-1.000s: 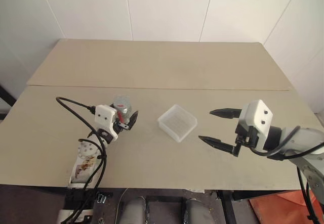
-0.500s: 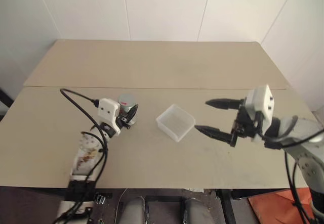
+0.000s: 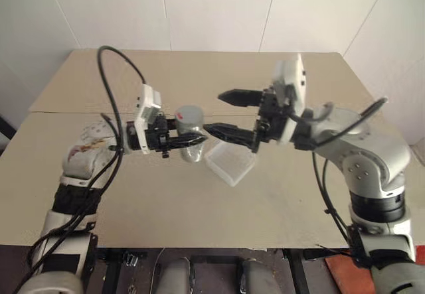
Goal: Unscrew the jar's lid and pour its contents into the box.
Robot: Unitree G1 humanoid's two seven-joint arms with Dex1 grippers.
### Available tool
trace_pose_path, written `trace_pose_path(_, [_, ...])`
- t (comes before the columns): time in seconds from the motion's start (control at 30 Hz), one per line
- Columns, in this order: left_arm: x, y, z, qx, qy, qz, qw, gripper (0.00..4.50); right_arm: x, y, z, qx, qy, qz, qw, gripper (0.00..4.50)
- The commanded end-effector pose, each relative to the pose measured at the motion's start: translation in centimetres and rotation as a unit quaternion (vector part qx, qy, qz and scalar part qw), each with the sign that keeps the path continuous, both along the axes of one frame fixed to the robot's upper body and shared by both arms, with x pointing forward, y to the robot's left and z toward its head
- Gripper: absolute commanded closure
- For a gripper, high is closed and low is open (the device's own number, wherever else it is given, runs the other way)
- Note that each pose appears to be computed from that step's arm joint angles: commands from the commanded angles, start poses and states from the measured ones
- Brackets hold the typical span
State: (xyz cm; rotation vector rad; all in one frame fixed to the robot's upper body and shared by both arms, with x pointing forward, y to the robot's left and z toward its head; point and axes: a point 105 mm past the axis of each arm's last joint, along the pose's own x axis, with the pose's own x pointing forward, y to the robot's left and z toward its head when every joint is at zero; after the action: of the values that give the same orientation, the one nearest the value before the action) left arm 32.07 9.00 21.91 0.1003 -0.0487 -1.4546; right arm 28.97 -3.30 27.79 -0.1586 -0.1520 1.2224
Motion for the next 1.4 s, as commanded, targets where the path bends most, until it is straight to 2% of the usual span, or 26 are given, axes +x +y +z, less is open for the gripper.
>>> trace_pose_path(0.03, [0.0, -1.1, 1.1, -0.003, -0.033, -0.032, 0.999, 2.54, 0.0, 0.6, 0.6, -0.007, -0.012, -0.009, 1.000, 0.00])
trace_pose_path(0.23, [0.1, -1.8, 0.9, -0.004, -0.047, -0.042, 0.998, 2.54, 0.4, 1.2, 0.4, -0.007, -0.002, -0.017, 1.000, 0.00])
trace_pose_path(0.33, [0.0, -1.8, 1.0, -0.005, -0.054, -0.043, 0.998, 2.54, 0.6, 1.1, 0.5, 0.002, 0.007, -0.016, 1.000, 0.57])
trace_pose_path(0.47, [0.1, -1.7, 1.4, -0.009, -0.062, -0.037, 0.997, 2.54, 0.7, 1.0, 0.0, -0.009, 0.018, -0.005, 1.000, 1.79])
trace_pose_path(0.8, [-0.1, -1.6, 2.3, -0.027, -0.079, -0.042, 0.996, 2.54, 0.5, 1.1, -0.6, -0.017, 0.010, 0.035, 0.999, 1.79])
trace_pose_path(1.0, [-2.5, -0.8, 4.3, -0.057, -0.078, -0.148, 0.984, 2.54, -1.8, 0.3, -1.2, -0.020, -0.008, 0.208, 0.978, 1.79])
trace_pose_path(1.17, [-4.2, -0.7, 4.0, -0.023, -0.095, -0.220, 0.971, 2.54, -0.6, 0.4, -1.0, -0.030, -0.002, 0.269, 0.963, 1.79])
trace_pose_path(1.33, [-3.2, -1.0, 3.5, -0.019, -0.101, -0.197, 0.975, 2.54, 1.4, 0.6, -0.6, -0.038, -0.020, 0.238, 0.970, 1.79])
trace_pose_path(1.4, [-2.6, -0.8, 3.2, -0.018, -0.095, -0.177, 0.979, 2.54, 1.6, 0.2, -0.1, -0.025, -0.020, 0.220, 0.975, 1.08])
